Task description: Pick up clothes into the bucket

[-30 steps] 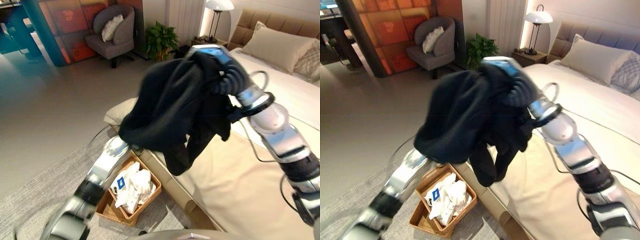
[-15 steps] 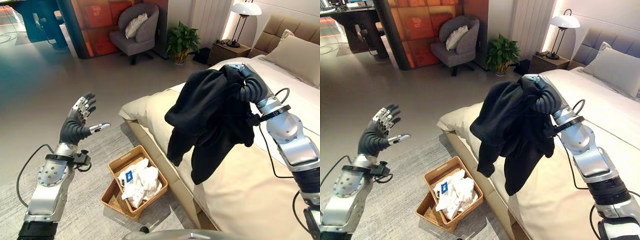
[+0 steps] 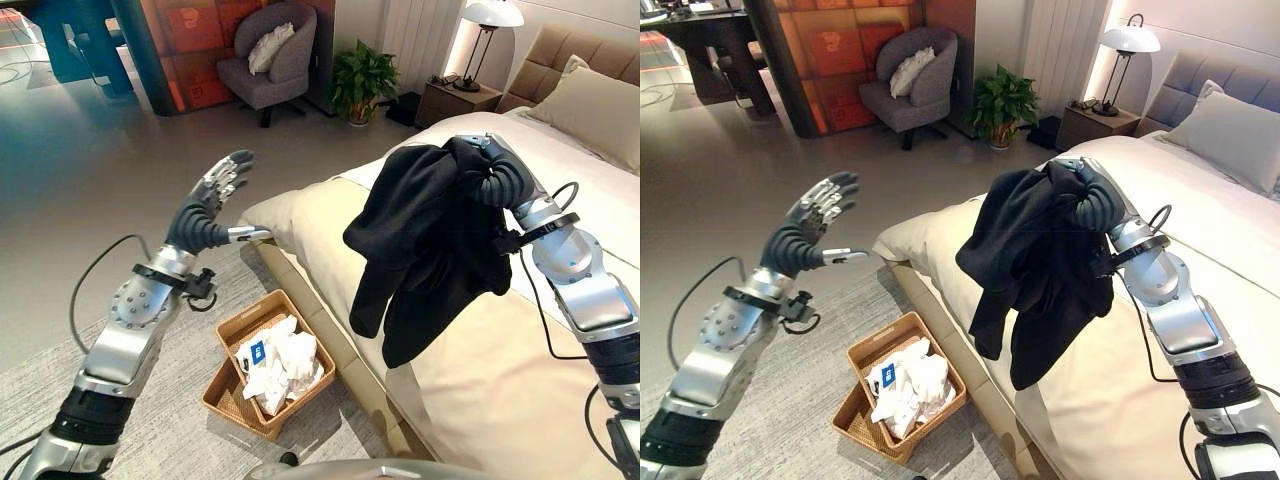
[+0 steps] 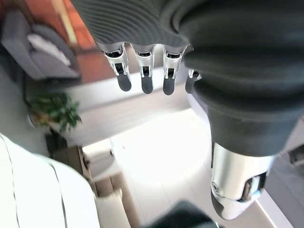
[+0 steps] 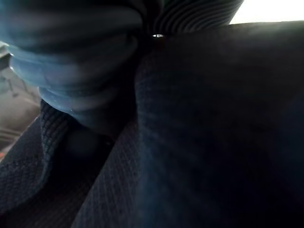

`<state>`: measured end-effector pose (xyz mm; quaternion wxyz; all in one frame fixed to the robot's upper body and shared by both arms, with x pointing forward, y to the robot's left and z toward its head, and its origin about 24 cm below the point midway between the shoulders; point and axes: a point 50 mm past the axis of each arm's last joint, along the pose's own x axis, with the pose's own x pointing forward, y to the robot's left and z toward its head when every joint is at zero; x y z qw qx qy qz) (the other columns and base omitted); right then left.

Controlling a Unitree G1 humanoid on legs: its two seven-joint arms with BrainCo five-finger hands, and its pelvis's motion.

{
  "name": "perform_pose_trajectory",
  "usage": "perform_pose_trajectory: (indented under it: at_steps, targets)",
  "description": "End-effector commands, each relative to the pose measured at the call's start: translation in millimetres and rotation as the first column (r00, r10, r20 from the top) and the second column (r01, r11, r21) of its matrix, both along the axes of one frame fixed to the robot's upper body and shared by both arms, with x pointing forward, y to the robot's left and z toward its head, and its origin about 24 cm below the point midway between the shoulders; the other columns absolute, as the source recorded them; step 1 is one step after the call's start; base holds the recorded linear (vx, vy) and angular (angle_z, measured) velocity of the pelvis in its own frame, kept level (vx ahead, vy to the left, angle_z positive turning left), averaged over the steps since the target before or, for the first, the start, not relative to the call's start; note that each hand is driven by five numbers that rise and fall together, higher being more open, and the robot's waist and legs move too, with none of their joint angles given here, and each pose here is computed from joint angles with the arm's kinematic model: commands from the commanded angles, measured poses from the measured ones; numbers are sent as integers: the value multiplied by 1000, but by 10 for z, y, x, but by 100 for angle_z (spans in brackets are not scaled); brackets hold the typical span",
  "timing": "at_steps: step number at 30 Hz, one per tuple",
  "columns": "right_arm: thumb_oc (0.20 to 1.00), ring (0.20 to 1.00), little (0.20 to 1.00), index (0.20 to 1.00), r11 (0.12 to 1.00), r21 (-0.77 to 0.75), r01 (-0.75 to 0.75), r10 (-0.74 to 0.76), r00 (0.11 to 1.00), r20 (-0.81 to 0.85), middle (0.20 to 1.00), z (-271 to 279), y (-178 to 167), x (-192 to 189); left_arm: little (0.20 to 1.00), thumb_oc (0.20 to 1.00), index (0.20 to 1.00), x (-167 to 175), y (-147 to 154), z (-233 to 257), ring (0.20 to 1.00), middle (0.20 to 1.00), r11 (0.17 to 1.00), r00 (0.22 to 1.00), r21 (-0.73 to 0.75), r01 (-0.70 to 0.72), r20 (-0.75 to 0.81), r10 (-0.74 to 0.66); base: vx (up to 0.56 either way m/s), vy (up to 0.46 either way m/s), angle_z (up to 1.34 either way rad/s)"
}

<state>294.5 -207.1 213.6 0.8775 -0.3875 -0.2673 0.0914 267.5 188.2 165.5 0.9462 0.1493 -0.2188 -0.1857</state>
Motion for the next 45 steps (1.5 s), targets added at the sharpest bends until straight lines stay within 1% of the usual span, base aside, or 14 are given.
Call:
perform_pose_trajectory:
  at_steps: [1,3,4,7,9,12,15,20,22,27,34,43,44,45]
  targets:
    - [200,200,200,200,989,24,-145,135,959,247,200,565,310,-53,1000,1000,1000,104,-143,174,1000,1000,996,995,18,84,60,-85,0,0,0]
    - [200,200,200,200,986,19,-166,156,955,252,200,583,354,-61,1000,1000,1000,134,-203,167,1000,1000,994,993,14,106,52,-106,0,0,0]
    - [200,200,200,200,977,5,-214,206,944,259,200,616,464,-80,1000,1000,1000,190,-316,161,1000,1000,990,989,21,141,40,-141,0,0,0]
    - [200,200,200,200,967,-3,-253,245,933,264,200,643,550,-91,1000,1000,1000,241,-412,159,1000,1000,986,985,21,167,32,-167,0,0,0]
    - [200,200,200,200,948,-21,-316,310,909,278,200,697,696,-126,1000,1000,1000,315,-529,113,1000,1000,983,983,6,183,7,-183,0,0,0]
    - [200,200,200,200,939,-27,-343,337,899,280,200,716,756,-138,1000,1000,1000,343,-581,101,1000,1000,982,982,3,190,0,-190,0,0,0]
    - [200,200,200,200,907,-24,-420,408,866,290,200,766,911,-174,1000,1000,1000,386,-722,43,1000,1000,975,974,-20,222,-33,-222,0,0,0]
    - [200,200,200,200,878,-40,-477,466,833,298,200,831,1058,-201,1000,1000,1000,405,-879,46,1000,1000,963,962,-17,268,-45,-268,0,0,0]
    - [200,200,200,200,874,-41,-483,473,830,296,200,832,1078,-200,1000,1000,1000,412,-912,43,1000,1000,961,960,-21,276,-49,-277,0,0,0]
    - [200,200,200,200,843,-54,-536,526,797,297,200,862,1218,-239,1000,1000,1000,426,-1137,9,1000,1000,940,937,-53,336,-82,-339,0,0,0]
    - [200,200,200,200,818,-58,-573,563,775,288,200,866,1330,-257,1000,1000,1000,425,-1328,11,1000,1000,924,919,-32,382,-90,-383,0,0,0]
    - [200,200,200,200,807,-70,-587,583,770,260,200,841,1390,-243,1000,1000,1000,406,-1429,135,1000,1000,901,900,-80,427,-62,-432,0,0,0]
    - [200,200,200,200,805,-69,-589,585,770,254,200,832,1397,-237,805,805,805,405,-1442,144,805,805,897,896,-90,434,-63,-440,0,0,0]
    - [200,200,200,200,806,-68,-588,585,772,249,200,821,1399,-231,473,473,473,409,-1447,152,473,473,895,895,-99,435,-63,-442,0,0,0]
